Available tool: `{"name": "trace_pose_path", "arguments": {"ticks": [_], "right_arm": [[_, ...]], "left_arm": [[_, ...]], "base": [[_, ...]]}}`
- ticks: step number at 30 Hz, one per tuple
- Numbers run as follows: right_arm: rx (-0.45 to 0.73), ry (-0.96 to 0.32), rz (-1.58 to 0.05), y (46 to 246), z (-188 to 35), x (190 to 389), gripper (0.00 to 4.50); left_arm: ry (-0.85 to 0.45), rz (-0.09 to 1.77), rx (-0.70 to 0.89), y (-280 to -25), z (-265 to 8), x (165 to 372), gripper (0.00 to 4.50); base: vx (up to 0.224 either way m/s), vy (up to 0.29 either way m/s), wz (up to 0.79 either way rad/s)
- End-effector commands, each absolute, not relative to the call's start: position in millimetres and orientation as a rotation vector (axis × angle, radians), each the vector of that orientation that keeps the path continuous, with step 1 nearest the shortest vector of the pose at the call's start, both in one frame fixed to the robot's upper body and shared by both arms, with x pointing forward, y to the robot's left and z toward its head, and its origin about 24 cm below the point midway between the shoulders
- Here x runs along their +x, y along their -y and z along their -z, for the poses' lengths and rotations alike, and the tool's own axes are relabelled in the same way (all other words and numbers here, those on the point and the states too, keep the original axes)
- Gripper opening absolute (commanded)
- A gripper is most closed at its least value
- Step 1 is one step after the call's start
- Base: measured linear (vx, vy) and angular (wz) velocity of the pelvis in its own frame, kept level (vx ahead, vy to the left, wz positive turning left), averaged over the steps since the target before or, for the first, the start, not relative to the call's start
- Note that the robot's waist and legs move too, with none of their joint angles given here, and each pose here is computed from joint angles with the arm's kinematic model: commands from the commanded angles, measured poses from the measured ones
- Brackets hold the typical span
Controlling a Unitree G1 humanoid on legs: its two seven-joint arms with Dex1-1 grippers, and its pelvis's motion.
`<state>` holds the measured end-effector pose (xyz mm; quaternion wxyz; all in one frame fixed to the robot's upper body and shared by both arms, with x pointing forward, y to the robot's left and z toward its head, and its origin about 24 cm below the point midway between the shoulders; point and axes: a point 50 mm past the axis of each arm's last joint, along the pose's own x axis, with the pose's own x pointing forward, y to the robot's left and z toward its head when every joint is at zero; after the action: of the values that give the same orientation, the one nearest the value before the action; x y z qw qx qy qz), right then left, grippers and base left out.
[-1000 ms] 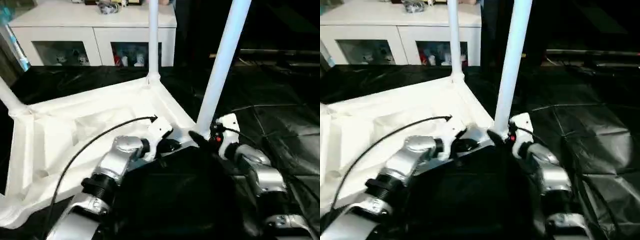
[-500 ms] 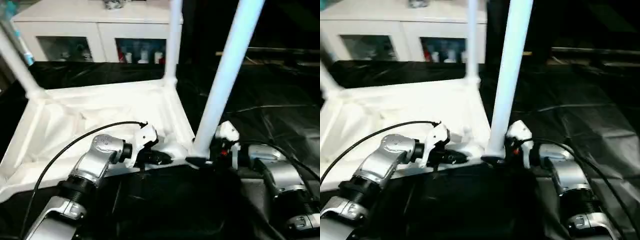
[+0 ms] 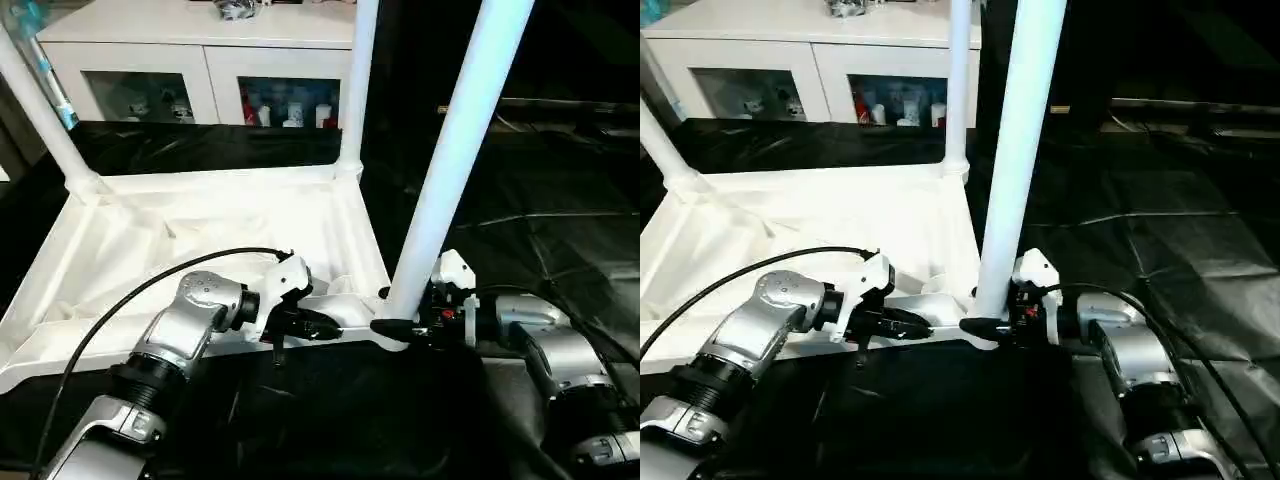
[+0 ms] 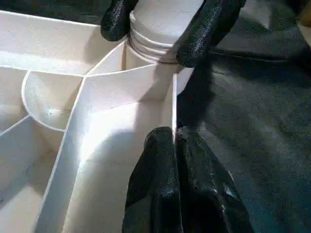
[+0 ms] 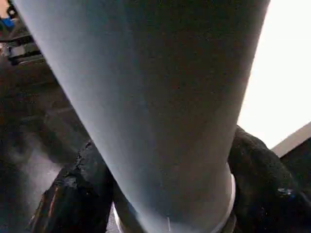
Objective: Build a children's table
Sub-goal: Rotate leg to tighten
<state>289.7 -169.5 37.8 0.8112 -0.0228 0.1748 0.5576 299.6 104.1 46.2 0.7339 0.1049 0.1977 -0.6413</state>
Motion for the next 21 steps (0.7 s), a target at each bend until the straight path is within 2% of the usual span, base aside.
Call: {"name": "trace_pose_path", "arguments": {"ticks": [1,2,3,6,8,10,12,13,14,16,18,19,21], "right_arm": [[-0.011,-0.447,-1.221,158.2,-21,279.0,2.72],[-0.012,-0.450,-1.130,156.5,-15,282.1,2.71],[0.000,-0.453,-0.898,151.7,-1,290.9,2.70],[0.039,-0.471,-0.677,142.6,11,297.8,2.69],[0.067,-0.497,-0.595,133.9,16,299.8,2.69],[0.079,-0.510,-0.581,129.5,17,300.0,2.69],[0.099,-0.457,-0.684,93.0,8,301.3,2.69],[0.101,-0.451,-0.694,91.0,7,301.3,2.69],[0.107,-0.439,-0.724,86.9,4,301.1,3.04],[0.127,-0.414,-0.767,83.1,-1,301.1,3.39],[0.135,-0.406,-0.780,83.7,-2,301.3,3.44],[0.135,-0.397,-0.811,87.3,-4,301.0,3.44],[0.132,-0.390,-0.865,94.4,-8,299.8,3.81]], "left_arm": [[-0.311,1.319,0.253,-94,-67,316,0.00],[-0.306,1.262,0.248,-90,-66,320,0.00],[-0.306,1.147,0.234,-81,-64,329,0.00],[-0.306,1.051,0.218,-69,-62,335,0.00],[-0.304,1.019,0.203,-60,-61,336,0.00],[-0.301,1.013,0.197,-56,-61,336,0.00],[-0.278,1.070,0.164,-32,-63,330,0.00],[-0.276,1.076,0.162,-31,-63,329,0.00],[-0.270,1.099,0.161,-28,-64,327,0.00],[-0.268,1.126,0.160,-27,-64,326,0.00],[-0.262,1.137,0.164,-29,-64,326,0.00],[-0.266,1.150,0.170,-32,-64,325,0.00],[-0.268,1.174,0.179,-39,-64,324,0.00]], "base": [[0.000,0.000,0.00],[0.000,0.000,0.00],[0.000,0.000,0.00],[0.000,0.000,0.00],[0.000,0.000,0.00],[0.000,0.000,0.00],[0.000,0.000,0.00],[0.000,0.000,0.00],[0.000,0.000,0.00],[0.000,0.000,0.00],[0.000,0.000,0.00],[0.000,0.000,0.00],[0.000,0.000,0.00]]}}
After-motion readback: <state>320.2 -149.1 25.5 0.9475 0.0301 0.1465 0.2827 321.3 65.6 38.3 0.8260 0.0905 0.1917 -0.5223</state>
